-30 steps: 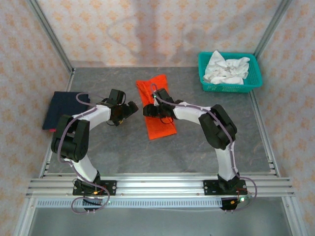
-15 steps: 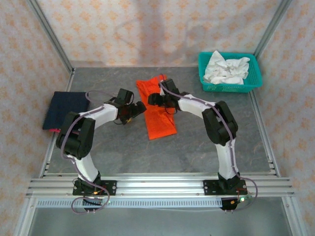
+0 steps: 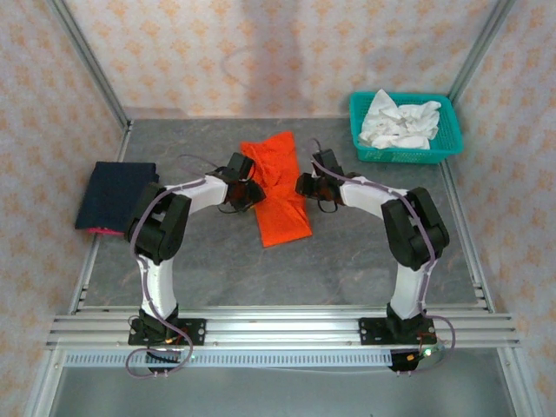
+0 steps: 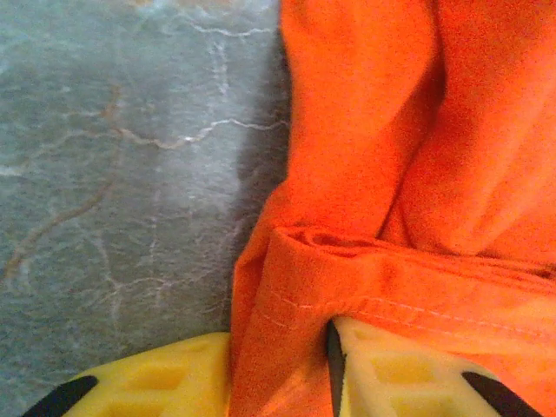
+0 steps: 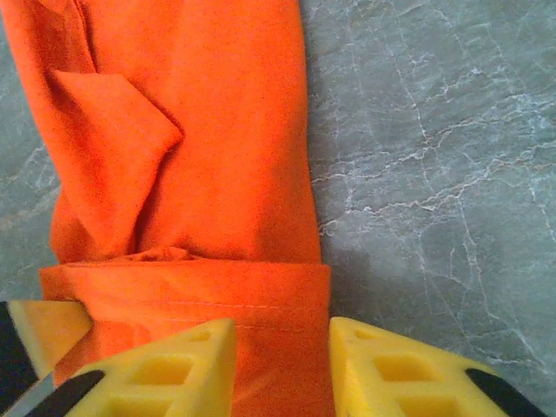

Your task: Fold and stack the t-shirts

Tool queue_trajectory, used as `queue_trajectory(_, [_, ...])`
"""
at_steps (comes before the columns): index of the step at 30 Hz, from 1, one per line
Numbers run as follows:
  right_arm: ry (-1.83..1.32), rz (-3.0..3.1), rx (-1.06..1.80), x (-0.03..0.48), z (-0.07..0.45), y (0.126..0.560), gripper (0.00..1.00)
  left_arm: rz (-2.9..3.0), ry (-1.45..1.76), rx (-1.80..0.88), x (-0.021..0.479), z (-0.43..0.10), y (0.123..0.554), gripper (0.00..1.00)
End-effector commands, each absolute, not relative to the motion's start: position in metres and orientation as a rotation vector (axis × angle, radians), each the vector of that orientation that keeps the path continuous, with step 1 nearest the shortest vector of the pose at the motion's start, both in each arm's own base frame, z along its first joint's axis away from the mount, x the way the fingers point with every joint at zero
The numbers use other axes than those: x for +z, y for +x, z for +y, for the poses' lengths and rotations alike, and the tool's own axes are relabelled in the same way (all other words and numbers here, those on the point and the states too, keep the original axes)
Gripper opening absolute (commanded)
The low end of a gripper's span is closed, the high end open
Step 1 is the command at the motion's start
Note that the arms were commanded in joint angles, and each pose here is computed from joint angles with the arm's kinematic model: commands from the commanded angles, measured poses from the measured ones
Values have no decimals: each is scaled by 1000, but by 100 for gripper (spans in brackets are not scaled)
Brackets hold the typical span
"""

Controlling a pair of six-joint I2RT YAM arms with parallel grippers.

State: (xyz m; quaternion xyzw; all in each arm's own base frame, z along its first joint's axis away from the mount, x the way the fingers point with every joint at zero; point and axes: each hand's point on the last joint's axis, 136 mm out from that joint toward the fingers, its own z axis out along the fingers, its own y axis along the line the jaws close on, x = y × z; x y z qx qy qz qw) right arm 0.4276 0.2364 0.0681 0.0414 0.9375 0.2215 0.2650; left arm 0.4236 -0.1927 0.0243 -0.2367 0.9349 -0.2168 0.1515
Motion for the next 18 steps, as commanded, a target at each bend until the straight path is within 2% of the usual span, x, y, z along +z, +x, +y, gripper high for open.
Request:
queue_trajectory(1, [111,2524,597,65,240,441,25,2695,-662,-602,14,-197,424,27])
queue_trajectory(5, [91,2524,639,66,248,452,10,2707,-656,-587,12,-196,421,25])
queue_trajectory(8, [73,2512,681,70,255,458,0,2710,-657,-591,10,-197,422,28])
queue_trajectory(15, [35,2466,624,80,253,478,0,2712,-656,-592,9,-198,424,27])
queue_trajectory(18, [54,2485,606,70,249,482,17,2713,-656,-578,11,-196,424,28])
